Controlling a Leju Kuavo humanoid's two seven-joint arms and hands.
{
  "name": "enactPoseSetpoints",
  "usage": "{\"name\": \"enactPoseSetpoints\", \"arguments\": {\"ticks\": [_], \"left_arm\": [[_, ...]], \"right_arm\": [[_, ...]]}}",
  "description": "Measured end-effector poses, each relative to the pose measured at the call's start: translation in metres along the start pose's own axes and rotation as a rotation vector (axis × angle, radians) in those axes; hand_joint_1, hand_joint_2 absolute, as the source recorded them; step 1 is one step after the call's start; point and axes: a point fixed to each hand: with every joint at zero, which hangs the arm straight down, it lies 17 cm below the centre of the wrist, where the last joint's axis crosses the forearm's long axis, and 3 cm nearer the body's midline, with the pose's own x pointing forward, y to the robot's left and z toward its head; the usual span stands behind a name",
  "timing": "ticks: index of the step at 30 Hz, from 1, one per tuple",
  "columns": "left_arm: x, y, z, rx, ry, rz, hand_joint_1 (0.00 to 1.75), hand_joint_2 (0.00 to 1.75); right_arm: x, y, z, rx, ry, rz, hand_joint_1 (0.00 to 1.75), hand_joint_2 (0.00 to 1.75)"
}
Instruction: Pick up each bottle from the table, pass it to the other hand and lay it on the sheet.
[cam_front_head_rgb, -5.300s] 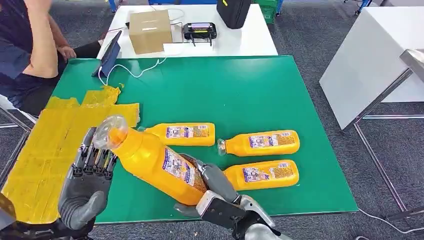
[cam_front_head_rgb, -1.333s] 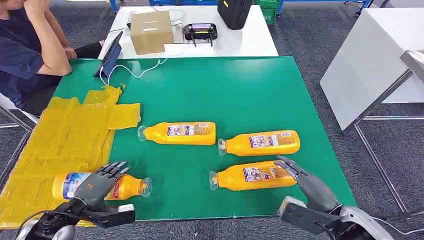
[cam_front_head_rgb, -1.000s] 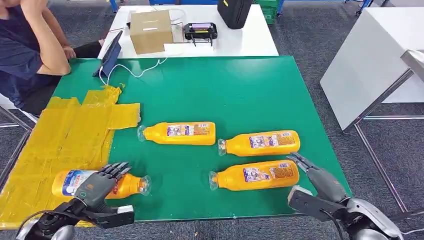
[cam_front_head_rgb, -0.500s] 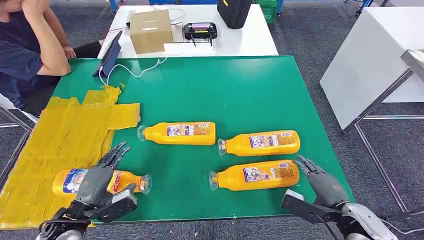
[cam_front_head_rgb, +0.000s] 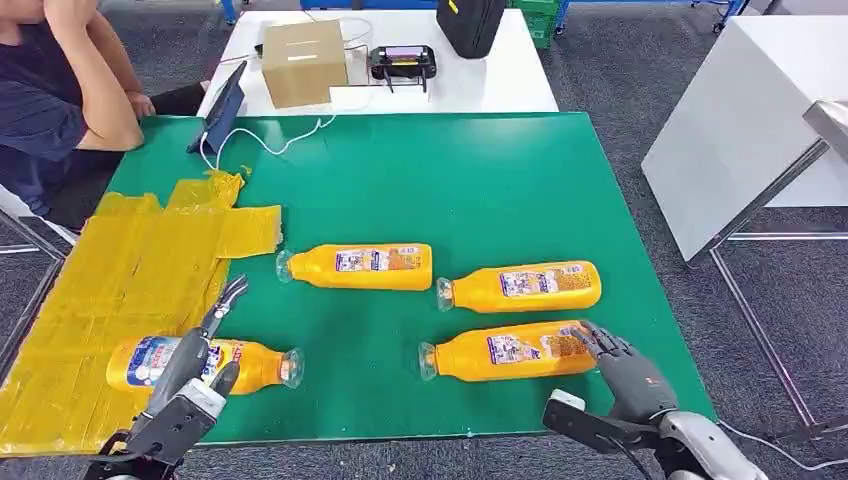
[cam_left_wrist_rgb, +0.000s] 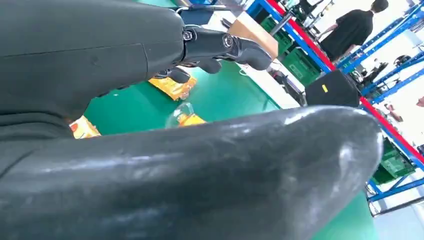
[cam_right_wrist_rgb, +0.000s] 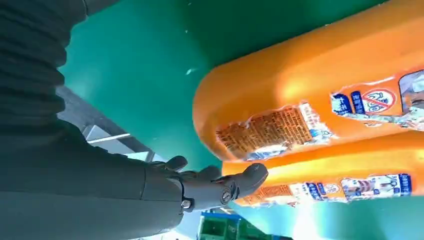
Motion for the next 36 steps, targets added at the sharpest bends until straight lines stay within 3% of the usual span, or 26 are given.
{"name": "enactPoseSetpoints", "arguments": {"ticks": [16, 25, 26, 27, 30, 36], "left_arm": [[0.004, 0.003, 0.003, 0.020, -0.007, 0.044, 0.00, 0.00], [0.015, 0.007, -0.011, 0.013, -0.023, 0.098, 0.00, 0.00], [0.017, 0.008, -0.013, 0.010, -0.029, 0.105, 0.00, 0.00], [0.019, 0.009, -0.016, 0.010, -0.035, 0.109, 0.00, 0.00], [0.020, 0.009, -0.022, 0.003, -0.049, 0.126, 0.00, 0.00], [0.020, 0.009, -0.022, 0.003, -0.049, 0.126, 0.00, 0.00]], "right_arm": [[0.012, -0.001, -0.021, -0.019, 0.006, 0.072, 0.00, 1.75], [0.011, 0.030, -0.038, 0.123, 0.023, 0.149, 0.00, 1.75], [0.010, 0.033, -0.039, 0.136, 0.020, 0.159, 1.08, 1.75], [0.008, 0.035, -0.041, 0.148, 0.020, 0.169, 1.75, 1.75], [-0.002, 0.055, -0.040, 0.222, 0.010, 0.199, 1.75, 1.75], [-0.002, 0.055, -0.040, 0.222, 0.010, 0.199, 1.75, 1.75]]}}
